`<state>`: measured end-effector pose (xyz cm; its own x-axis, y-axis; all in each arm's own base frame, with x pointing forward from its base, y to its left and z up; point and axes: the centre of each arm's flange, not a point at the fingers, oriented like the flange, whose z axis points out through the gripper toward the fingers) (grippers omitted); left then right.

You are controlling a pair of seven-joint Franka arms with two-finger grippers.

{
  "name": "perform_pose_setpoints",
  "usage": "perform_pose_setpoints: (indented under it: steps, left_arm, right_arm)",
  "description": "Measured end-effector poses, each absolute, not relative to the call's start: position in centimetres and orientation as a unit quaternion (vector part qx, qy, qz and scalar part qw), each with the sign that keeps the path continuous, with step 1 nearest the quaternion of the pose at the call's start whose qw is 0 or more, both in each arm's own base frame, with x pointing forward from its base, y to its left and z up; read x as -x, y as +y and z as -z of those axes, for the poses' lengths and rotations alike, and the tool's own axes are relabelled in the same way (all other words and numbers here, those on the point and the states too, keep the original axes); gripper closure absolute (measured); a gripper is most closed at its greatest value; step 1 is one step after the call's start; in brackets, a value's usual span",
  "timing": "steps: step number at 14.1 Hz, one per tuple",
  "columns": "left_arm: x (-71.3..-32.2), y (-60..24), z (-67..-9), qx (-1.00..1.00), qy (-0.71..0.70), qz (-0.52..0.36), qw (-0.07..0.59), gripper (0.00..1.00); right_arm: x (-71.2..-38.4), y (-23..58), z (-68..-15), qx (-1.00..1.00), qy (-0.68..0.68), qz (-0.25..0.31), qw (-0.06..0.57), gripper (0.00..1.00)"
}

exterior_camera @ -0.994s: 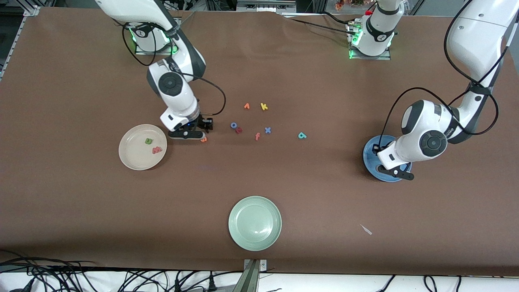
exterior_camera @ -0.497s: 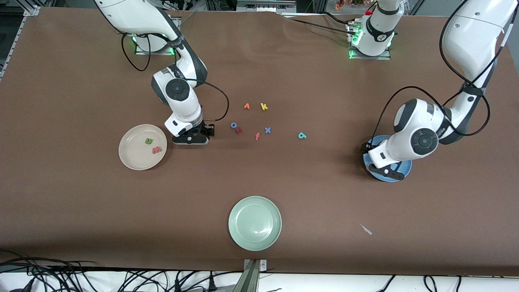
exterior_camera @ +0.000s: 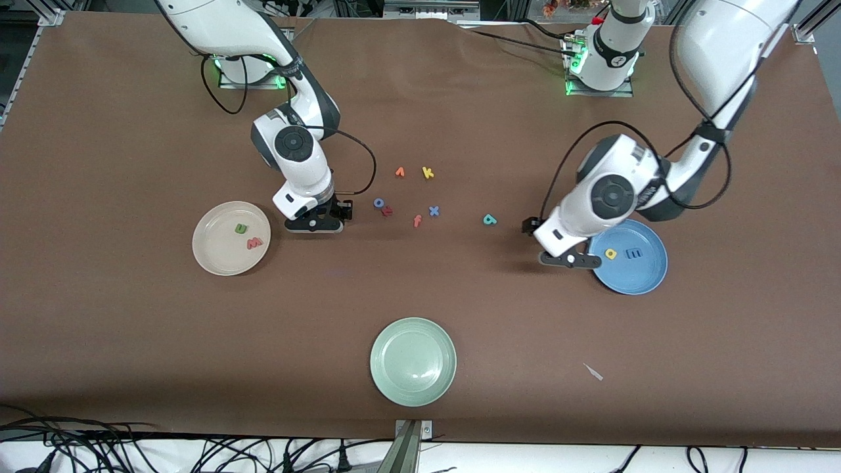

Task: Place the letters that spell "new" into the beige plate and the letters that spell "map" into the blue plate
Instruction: 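Grasp the orange letter with the right gripper while the left gripper grasps the teal letter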

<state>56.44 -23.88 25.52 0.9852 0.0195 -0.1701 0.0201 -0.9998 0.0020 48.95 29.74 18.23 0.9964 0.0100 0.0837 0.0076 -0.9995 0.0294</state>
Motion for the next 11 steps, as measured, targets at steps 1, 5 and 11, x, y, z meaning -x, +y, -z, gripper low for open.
perform_pose_setpoints:
  steps: [1, 5, 11]
  left_arm:
    - [-55.4, -26.3, -25.3, -0.995, 0.043, 0.086, -0.003, 0.0]
    - [-52.0, -33.1, -22.4, -0.98, 0.18, 0.088, 0.009, 0.0]
    - [-51.7, -34.3, -19.1, -0.961, 0.256, 0.091, 0.041, 0.0]
  right_arm:
    - [-48.9, 29.8, -18.0, -0.999, 0.005, -0.043, 0.013, 0.32]
    - [-48.8, 29.8, -17.6, -0.999, 0.009, -0.043, 0.015, 0.33]
    - [-49.1, 29.4, -17.5, -0.998, 0.021, -0.051, 0.022, 0.5]
